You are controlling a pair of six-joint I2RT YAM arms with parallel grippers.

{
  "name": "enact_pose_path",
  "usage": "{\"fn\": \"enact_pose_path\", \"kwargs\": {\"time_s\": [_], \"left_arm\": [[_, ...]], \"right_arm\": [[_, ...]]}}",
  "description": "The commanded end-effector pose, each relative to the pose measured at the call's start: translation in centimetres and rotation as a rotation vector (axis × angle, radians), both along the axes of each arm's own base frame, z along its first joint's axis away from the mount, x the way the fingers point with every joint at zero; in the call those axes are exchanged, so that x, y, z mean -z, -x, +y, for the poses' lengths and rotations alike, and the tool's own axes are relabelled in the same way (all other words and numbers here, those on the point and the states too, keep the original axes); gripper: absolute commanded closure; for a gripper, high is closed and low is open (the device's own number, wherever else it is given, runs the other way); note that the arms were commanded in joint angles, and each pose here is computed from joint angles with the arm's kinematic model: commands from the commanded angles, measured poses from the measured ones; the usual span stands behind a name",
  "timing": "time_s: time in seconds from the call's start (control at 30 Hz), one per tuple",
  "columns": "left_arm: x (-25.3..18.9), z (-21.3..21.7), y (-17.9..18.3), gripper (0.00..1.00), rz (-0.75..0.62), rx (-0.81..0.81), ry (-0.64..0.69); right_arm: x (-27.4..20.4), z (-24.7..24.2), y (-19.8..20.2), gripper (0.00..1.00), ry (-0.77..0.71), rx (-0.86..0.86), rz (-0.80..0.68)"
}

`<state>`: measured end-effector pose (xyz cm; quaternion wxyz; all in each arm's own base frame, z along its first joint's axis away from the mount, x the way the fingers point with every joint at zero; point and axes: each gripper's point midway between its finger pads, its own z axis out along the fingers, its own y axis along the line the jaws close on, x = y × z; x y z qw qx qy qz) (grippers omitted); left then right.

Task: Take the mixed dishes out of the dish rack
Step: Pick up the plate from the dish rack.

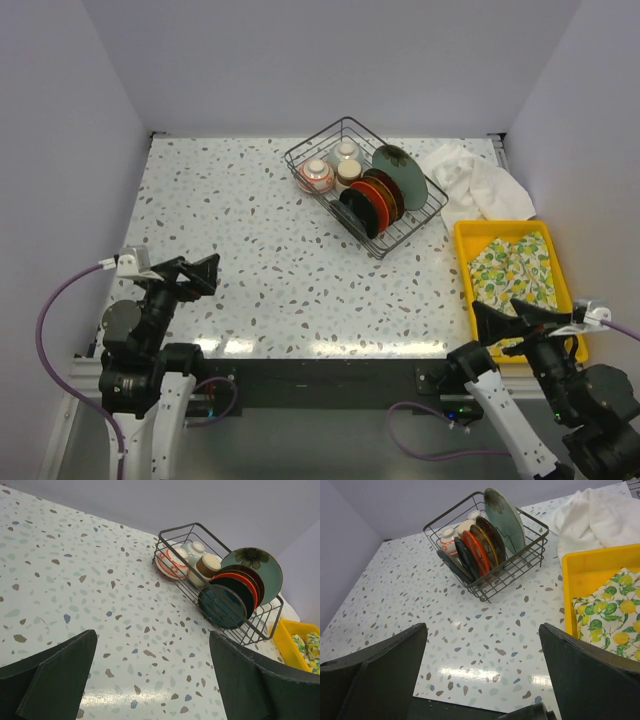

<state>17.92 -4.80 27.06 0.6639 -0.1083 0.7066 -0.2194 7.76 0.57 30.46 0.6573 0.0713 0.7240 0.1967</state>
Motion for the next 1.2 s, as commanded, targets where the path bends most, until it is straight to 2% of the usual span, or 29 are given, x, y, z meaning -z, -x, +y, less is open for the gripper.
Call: {"fn": "enact_pose_path", "kwargs": {"time_s": [0.0,0.13,0.2,0.3,0.37,0.53,0.67,0.73,0.83,1.0,1.17], "left_arm": [[0.3,-0.6,-0.6,0.00,-0.011,0.037,0.002],[1.3,-1.0,-0.9,0.00,0.021,0.053,0.028],[1.3,-2.2,-0.8,0.00,0.007,0.133,-0.008],[2.1,-3.1,-0.6,0.00,0.038,0.191,-0.016],[1.4,-3.4,-0.4,0.00,-0.007,0.218,-0.048],[1.4,-3.6,-0.1,0.00,-0.026,0.233,-0.063],[1.3,-3.9,0.2,0.00,-0.045,0.247,-0.038],[1.6,-3.9,0.2,0.00,-0.038,0.244,-0.030],[1.7,-4.2,0.4,0.00,-0.035,0.252,-0.020],[1.5,-5.1,1.1,0.00,-0.054,0.305,-0.010],[1.3,-6.1,1.9,0.00,-0.070,0.366,-0.006]], "right_arm": [[-0.2,-0.1,-0.6,0.01,-0.022,0.024,0.006],[-0.4,0.3,-1.5,0.01,-0.023,0.029,0.021],[-0.3,0.6,-2.1,0.01,-0.024,0.030,0.039],[0.4,1.7,-3.8,0.01,-0.014,0.026,0.093],[1.4,2.8,-5.4,0.01,-0.014,0.019,0.162],[3.9,8.5,-9.7,0.01,0.088,-0.194,0.277],[4.8,11.0,-13.3,0.01,0.162,-0.261,0.311],[4.5,11.2,-15.3,0.01,0.211,-0.242,0.291],[4.4,9.9,-18.8,0.01,0.286,-0.107,0.331],[4.0,9.9,-24.7,0.01,0.517,-0.065,0.353],[2.8,9.1,-29.9,0.02,0.603,-0.022,0.345]]}}
